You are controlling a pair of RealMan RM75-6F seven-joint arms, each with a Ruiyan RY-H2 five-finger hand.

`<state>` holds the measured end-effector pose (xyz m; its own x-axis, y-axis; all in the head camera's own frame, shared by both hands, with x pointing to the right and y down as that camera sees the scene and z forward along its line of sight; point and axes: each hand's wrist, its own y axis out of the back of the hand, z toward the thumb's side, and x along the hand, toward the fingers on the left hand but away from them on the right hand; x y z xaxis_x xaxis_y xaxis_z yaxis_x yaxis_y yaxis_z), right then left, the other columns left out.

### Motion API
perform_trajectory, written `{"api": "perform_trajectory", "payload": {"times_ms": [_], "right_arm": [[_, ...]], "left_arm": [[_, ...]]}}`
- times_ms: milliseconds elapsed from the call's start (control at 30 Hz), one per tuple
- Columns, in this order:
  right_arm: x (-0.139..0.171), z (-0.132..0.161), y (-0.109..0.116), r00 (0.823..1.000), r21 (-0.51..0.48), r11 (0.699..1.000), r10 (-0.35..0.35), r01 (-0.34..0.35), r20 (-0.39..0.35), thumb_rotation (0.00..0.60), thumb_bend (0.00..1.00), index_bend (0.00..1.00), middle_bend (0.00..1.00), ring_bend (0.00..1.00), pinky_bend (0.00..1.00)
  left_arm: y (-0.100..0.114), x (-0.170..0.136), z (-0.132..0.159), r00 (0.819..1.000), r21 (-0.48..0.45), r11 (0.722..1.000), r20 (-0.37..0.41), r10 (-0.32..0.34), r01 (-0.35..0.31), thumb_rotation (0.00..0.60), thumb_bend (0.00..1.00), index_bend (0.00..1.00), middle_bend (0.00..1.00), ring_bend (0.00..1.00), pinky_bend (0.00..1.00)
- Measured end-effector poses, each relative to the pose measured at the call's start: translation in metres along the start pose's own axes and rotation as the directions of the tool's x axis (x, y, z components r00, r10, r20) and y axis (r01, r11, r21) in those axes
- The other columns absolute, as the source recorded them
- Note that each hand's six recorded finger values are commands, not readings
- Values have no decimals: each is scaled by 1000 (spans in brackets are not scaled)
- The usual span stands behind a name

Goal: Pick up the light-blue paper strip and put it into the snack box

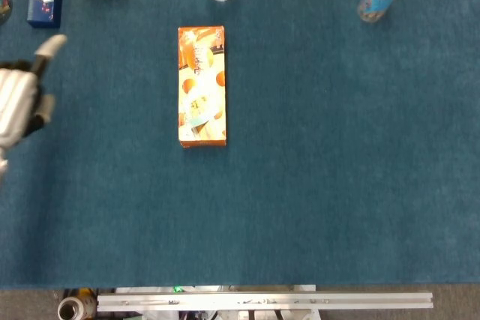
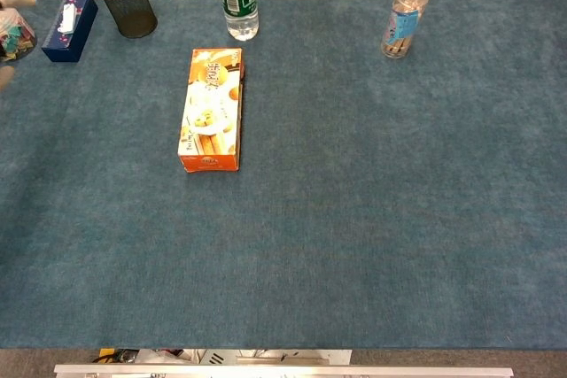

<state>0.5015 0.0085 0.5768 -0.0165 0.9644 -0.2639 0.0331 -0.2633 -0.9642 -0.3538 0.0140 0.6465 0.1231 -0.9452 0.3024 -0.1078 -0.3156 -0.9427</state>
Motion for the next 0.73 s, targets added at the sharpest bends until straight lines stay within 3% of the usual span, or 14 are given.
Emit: {"api": "perform_trajectory", "payload": {"times_ms": [167,267,467,733], "right_arm": [[18,-7,-4,1000,23,999,-29,29,-6,600,252,307,451,431,491],[27,-8,-8,1000,35,999,-21,22,-3,600,252,307,450,431,491],[37,-7,-18,1000,29,1000,-2,2,1,600,252,307,450,431,491],[40,2,-18,999,10,1000,-15,16,-29,600,250,307,450,431,491]], "left_arm": [[7,-41,-38,990,-24,994,-94,102,-105,600,440,94,390,364,350],[6,-66,-51,984,-27,992,-128,123,-127,600,440,99,390,364,350],[7,-100,-58,977,-21,988,-153,150,-155,600,440,100,390,364,350],[12,-112,-57,969,-26,982,-173,179,-186,600,440,100,390,364,350]]}}
